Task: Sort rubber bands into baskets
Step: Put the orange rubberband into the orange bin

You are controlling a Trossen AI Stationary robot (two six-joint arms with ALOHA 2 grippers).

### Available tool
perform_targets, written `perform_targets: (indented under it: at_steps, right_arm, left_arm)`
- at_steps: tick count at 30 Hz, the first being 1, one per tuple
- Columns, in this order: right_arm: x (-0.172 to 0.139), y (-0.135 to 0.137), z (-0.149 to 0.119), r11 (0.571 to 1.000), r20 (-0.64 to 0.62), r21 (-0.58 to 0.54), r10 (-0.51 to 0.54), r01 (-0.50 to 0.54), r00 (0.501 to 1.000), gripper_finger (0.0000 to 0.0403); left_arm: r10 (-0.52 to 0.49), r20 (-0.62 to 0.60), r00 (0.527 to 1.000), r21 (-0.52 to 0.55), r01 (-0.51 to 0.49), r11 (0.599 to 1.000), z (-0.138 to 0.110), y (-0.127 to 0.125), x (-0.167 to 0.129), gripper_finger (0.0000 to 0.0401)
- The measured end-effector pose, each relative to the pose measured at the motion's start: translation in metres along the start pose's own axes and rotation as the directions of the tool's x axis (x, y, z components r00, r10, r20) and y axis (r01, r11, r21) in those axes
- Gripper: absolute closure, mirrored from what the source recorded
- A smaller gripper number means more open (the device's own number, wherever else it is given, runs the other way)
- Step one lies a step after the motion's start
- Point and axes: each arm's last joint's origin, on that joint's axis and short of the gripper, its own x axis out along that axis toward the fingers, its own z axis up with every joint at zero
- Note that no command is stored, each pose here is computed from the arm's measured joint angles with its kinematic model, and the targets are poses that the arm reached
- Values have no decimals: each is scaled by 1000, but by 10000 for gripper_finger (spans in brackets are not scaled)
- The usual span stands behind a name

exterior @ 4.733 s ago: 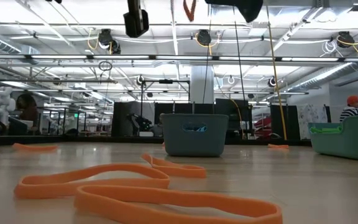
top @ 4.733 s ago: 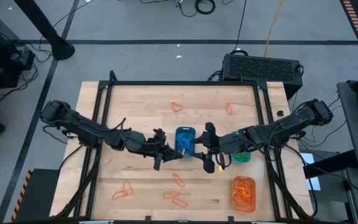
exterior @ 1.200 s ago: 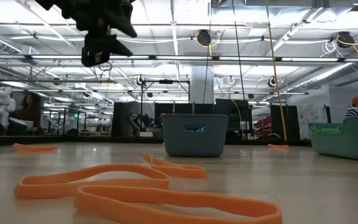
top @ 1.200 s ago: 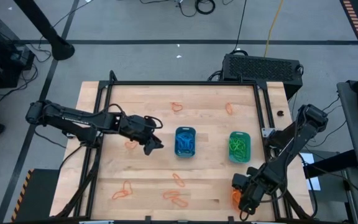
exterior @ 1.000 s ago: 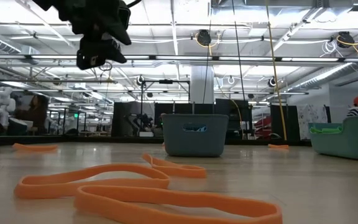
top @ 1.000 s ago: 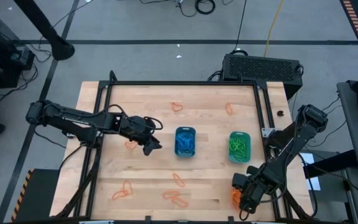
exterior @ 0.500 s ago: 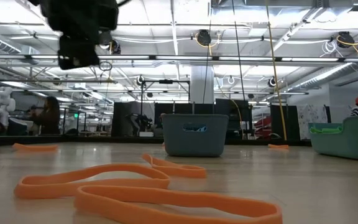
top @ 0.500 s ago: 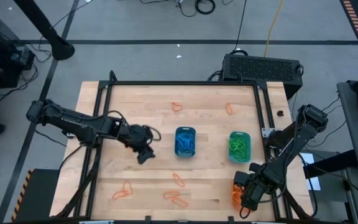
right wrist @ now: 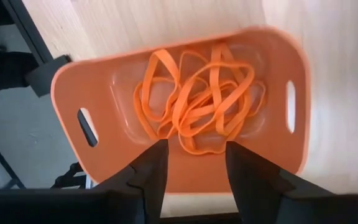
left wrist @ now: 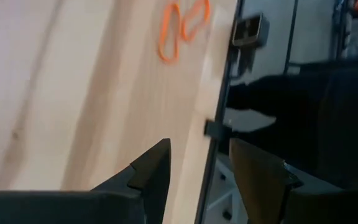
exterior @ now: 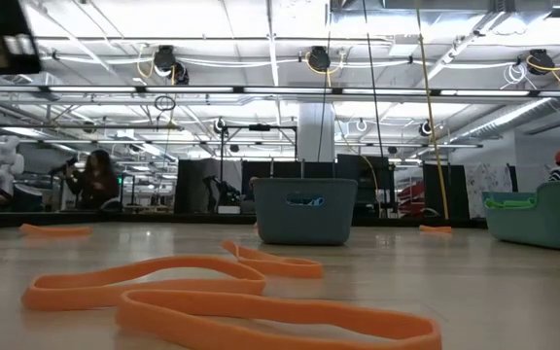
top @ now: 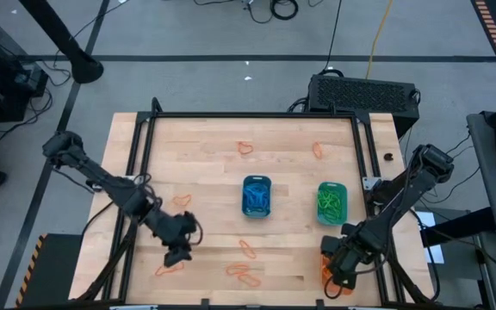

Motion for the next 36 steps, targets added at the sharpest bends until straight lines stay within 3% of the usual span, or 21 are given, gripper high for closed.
perform_targets:
  at_steps: [8,21,29,36]
  right_arm:
    - [-4,-4,10,1000,-3,4,16,-16,1000,252]
    - [-24,-13,17,996,36,32,84,-86,996,252]
    - [-30,-14,15,993,42,35,111,-113,993,252]
    - [-33,-10,19,981,35,27,193,-194,981,252]
  left_arm:
    - [69,-124,990,46,-64,997,-35,-11,29,231]
    - [295,-242,925,116,-274,955,-73,1,76,231]
    - [411,-226,883,156,-383,910,-81,12,88,231]
    - [422,-257,869,179,-386,905,-84,14,93,231]
